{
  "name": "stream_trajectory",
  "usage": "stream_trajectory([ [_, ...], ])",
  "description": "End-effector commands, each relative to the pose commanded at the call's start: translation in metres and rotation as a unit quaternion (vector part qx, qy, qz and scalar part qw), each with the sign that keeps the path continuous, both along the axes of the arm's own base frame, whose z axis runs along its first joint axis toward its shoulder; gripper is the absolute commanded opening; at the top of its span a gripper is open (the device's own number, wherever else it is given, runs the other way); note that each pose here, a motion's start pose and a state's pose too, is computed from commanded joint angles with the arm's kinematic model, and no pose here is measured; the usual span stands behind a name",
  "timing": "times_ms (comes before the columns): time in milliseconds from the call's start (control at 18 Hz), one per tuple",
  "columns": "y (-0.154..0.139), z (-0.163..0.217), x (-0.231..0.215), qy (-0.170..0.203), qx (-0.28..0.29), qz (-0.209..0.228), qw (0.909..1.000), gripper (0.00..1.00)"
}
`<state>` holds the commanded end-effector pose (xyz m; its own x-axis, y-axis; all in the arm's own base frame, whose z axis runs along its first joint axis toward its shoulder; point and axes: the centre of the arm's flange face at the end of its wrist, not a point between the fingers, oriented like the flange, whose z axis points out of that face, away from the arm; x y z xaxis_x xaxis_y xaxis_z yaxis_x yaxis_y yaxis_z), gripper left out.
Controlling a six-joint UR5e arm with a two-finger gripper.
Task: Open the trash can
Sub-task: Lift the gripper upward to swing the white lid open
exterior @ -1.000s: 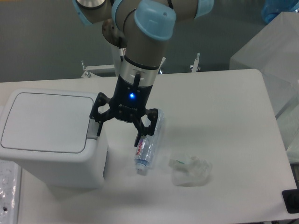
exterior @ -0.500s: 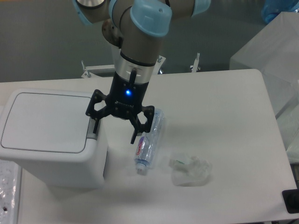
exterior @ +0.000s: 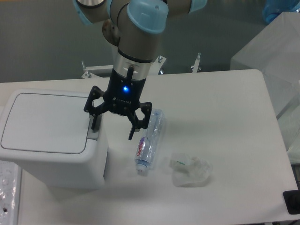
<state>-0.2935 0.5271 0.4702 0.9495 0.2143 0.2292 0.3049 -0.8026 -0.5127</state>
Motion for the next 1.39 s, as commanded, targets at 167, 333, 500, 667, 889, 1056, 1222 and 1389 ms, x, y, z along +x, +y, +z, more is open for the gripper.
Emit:
stream_trajectory([
  [167, 0.000, -0.001, 0.000, 0.000, -0.001, 0.000, 1.0000, 1.00],
  [333, 0.000, -0.001, 0.000, 0.000, -0.001, 0.001, 1.0000, 1.00],
  [500, 0.000, -0.001, 0.000, 0.000, -0.001, 0.001, 1.0000, 1.00],
  [667, -0.001, 0.004, -0.003, 0.004, 0.003, 0.001, 1.0000, 1.00],
  [889, -0.010, 0.017, -0.023, 0.030, 0.018, 0.016, 0.9992, 1.00],
  [1056, -0.039, 0.019, -0.068, 0.076, 0.009, 0.049, 0.9958, 1.00],
  [1222, -0.061, 0.014, -0.100, 0.114, -0.010, 0.045, 0.9925, 1.00],
  [1389, -0.071, -0.010, -0.131, 0.124, -0.026, 0.031, 0.9915, 1.00],
])
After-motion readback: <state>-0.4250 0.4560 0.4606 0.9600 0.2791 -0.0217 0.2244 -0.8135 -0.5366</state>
